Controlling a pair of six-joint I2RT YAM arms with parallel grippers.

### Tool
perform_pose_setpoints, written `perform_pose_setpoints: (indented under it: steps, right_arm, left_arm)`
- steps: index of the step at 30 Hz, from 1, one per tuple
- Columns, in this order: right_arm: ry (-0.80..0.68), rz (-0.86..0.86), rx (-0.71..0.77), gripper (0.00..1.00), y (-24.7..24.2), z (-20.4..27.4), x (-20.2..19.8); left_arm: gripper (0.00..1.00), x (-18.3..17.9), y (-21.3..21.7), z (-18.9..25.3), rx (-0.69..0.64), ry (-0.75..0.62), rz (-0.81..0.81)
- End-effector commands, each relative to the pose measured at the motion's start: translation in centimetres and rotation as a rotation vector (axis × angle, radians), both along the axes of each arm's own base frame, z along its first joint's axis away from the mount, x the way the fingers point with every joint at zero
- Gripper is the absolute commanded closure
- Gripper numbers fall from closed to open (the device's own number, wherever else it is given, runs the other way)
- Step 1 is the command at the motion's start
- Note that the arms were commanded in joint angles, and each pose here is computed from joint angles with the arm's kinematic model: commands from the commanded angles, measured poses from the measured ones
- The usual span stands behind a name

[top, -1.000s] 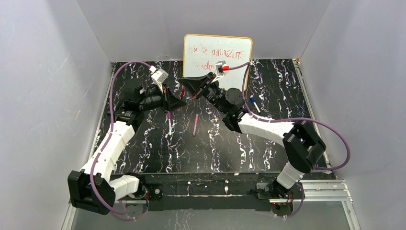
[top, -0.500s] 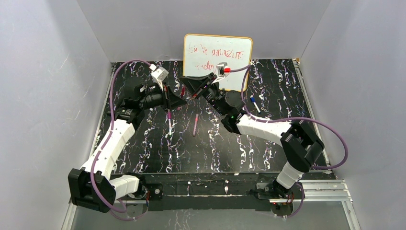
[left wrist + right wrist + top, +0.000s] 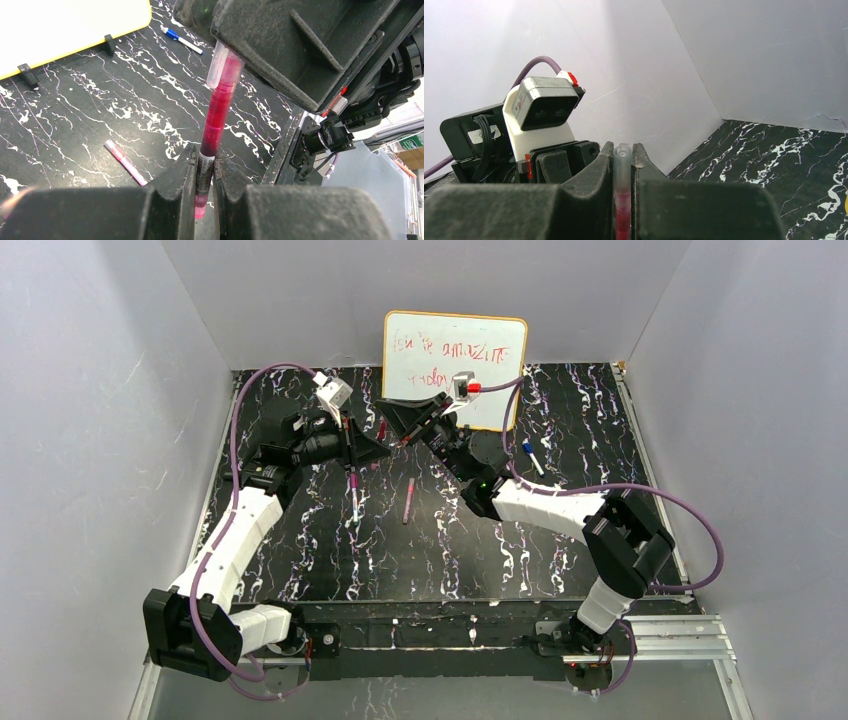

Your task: Insert the pens into the pen caps

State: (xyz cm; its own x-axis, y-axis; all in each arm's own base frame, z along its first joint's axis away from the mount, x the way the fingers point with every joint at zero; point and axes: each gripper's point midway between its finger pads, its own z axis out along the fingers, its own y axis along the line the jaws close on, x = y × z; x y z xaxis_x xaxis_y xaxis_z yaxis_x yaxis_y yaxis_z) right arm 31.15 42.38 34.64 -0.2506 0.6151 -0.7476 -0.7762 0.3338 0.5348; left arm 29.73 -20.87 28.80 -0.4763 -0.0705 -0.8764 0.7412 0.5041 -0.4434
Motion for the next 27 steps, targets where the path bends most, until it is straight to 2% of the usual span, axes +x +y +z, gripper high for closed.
perform_pose_setpoints:
  steps: [1, 13, 21, 27]
  right_arm:
    - [0.458, 0.715, -0.656, 0.99, 4.3, -25.4, -20.5]
    - [0.453, 0.704, -0.656, 0.99, 4.3, -25.3, -20.5]
    - [0.46, 0.658, -0.662, 0.99, 4.2, -24.6, -19.8]
    - [0.435, 0.583, -0.696, 0.99, 4.6, -22.6, -18.2]
  left_arm:
    - [1.0, 1.4, 3.3, 24.6, -0.287, -0.788, 0.254]
    - [1.0, 1.4, 3.2, 23.3, -0.272, -0.758, 0.247]
    - [1.0, 1.1, 3.4, 17.0, -0.204, -0.623, 0.256]
    - [1.0, 0.9, 3.7, 11.2, -0.095, -0.485, 0.262]
